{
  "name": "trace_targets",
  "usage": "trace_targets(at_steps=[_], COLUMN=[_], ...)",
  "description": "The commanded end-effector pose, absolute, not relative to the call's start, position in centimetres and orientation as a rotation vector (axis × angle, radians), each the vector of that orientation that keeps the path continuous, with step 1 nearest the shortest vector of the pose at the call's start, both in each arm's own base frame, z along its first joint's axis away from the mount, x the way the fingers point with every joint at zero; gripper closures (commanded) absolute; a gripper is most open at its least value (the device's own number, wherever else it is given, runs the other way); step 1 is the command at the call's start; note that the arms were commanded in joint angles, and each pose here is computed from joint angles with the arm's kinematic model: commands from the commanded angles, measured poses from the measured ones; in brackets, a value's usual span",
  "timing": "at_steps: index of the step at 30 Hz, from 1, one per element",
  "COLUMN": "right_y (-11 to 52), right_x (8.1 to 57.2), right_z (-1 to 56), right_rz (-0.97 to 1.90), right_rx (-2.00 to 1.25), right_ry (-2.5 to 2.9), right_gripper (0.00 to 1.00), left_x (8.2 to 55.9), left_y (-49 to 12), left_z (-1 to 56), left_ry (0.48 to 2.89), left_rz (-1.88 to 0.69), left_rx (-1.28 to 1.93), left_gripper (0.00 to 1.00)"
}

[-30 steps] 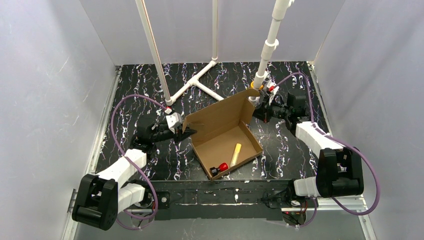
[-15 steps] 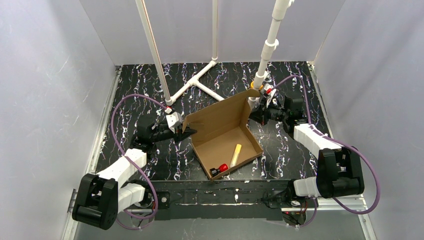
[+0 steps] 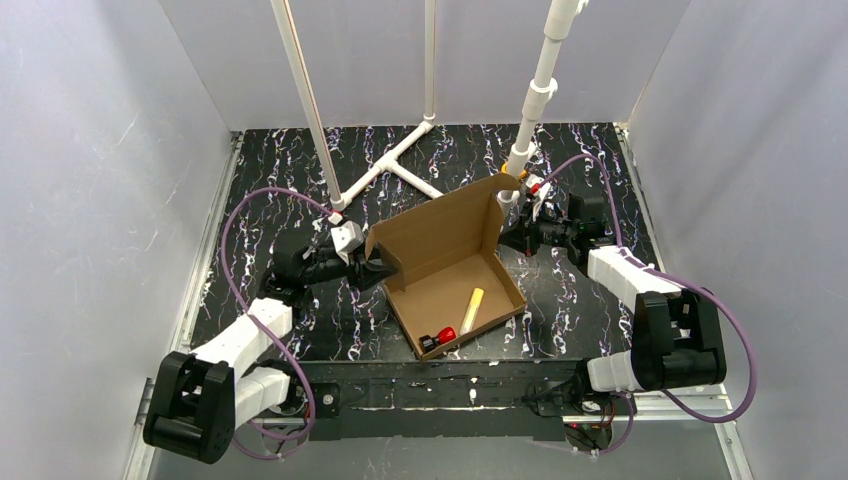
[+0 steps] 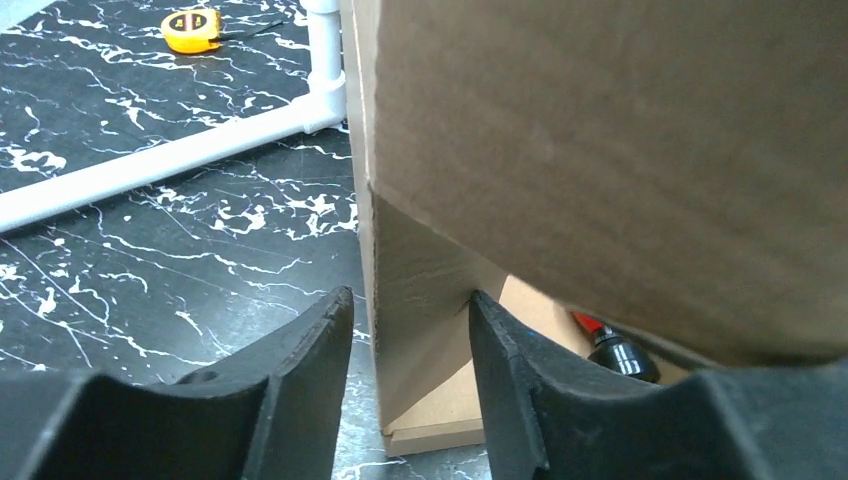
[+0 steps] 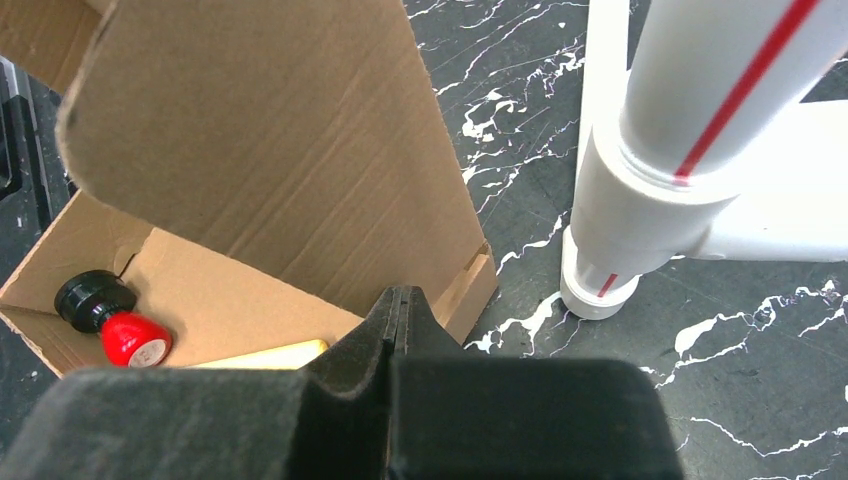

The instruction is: Fold the paper box

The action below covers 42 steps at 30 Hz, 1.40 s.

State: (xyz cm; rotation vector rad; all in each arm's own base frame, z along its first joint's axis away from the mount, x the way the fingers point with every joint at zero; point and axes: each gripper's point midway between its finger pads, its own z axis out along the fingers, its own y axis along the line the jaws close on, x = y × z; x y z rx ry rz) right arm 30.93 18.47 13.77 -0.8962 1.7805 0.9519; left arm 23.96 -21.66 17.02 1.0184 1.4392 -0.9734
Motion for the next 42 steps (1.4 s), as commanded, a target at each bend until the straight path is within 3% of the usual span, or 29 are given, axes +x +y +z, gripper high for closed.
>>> trace_targets(at_steps=[1,10,14,17,25,30,42], right_y=[18.6,18.5,18.4,18.4,18.4,18.4,18.5], right_x=[31.4,31.7,31.7,31.8,31.8,31.9,31.9], right_z=[14.8,15.0,15.0,14.9,15.0,15.0,15.0], right_rz=[0.937,0.921,0.915,0.913,0.912,0.912,0.913], right_rx=[-0.928,-0.925,-0.922,-0.922,-0.922,-0.921,-0.92], right_ry=[1.726,1.723,1.725,1.727,1.725,1.724,1.724], right_gripper=[0.99,0.99,0.99,0.99,0.99,0.99,0.99], left_x=[23.5,22.4,22.1,22.0,24.8,26.6,24.8], left_y=[-22.0,-21.7,-21.2,-20.7,-19.1,-19.4,-22.9], left_z=[20.4,23.3,25.0,26.6,31.9,34.6,30.7], left_ry=[1.376,1.418,1.434,1.435,1.523,1.664,1.785], left_rz=[-1.0,-1.048,-1.04,-1.04,-1.003,-0.958,-0.73], left_rx=[1.015,0.927,0.873,0.836,0.642,0.665,1.03], left_gripper=[0.52,0.35,0.21,0.18,0.17,0.25,0.3])
